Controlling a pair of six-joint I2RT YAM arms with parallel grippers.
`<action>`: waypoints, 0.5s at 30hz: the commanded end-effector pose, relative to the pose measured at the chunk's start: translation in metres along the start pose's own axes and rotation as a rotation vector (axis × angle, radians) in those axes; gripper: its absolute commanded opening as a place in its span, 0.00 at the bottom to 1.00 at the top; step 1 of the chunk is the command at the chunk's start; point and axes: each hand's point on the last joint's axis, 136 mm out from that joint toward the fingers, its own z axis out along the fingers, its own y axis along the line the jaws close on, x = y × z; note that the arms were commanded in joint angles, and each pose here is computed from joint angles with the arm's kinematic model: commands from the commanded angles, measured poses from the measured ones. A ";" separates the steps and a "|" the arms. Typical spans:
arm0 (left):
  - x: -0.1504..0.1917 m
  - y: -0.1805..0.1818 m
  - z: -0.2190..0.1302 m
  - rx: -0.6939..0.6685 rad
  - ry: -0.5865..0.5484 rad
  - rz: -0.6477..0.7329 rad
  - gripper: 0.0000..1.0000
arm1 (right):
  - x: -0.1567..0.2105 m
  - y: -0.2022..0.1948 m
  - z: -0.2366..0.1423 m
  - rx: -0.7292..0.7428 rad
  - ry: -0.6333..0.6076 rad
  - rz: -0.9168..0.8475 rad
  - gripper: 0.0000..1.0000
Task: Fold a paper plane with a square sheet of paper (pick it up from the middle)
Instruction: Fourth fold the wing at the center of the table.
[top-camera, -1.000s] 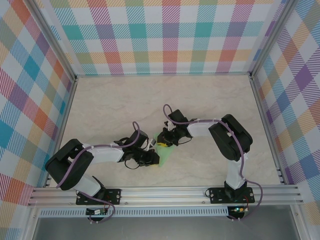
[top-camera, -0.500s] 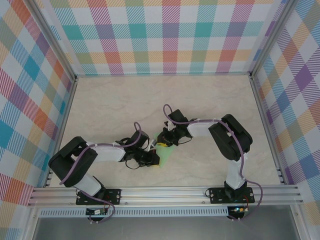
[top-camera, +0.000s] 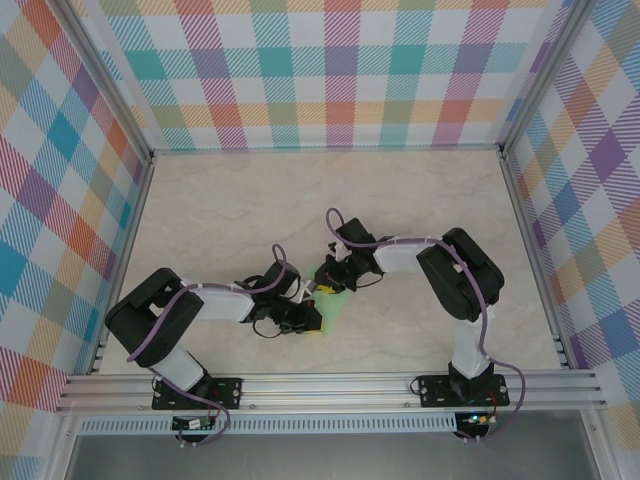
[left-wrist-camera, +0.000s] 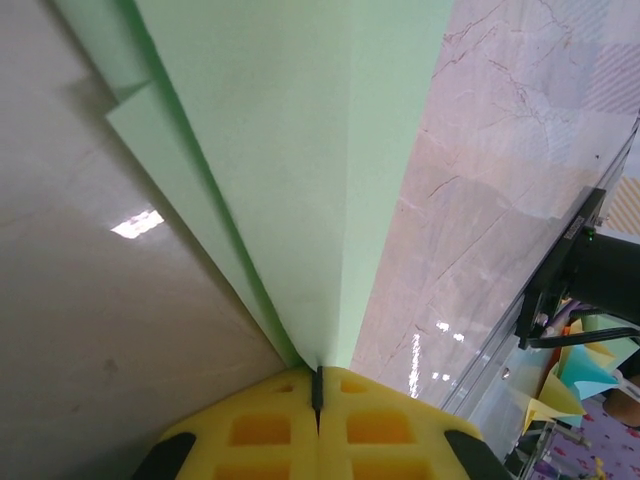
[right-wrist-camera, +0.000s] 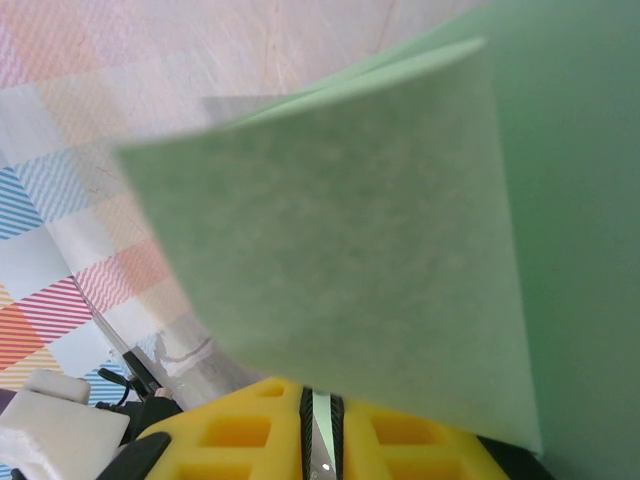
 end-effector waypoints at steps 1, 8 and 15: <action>0.021 0.011 -0.004 -0.047 0.063 -0.049 0.12 | 0.016 -0.065 0.017 0.203 0.036 0.094 0.16; 0.001 -0.004 -0.049 -0.102 -0.163 -0.039 0.22 | 0.017 -0.068 0.017 0.202 0.030 0.112 0.16; -0.033 -0.027 -0.065 -0.058 -0.290 -0.093 0.20 | 0.017 -0.066 0.015 0.201 0.025 0.110 0.16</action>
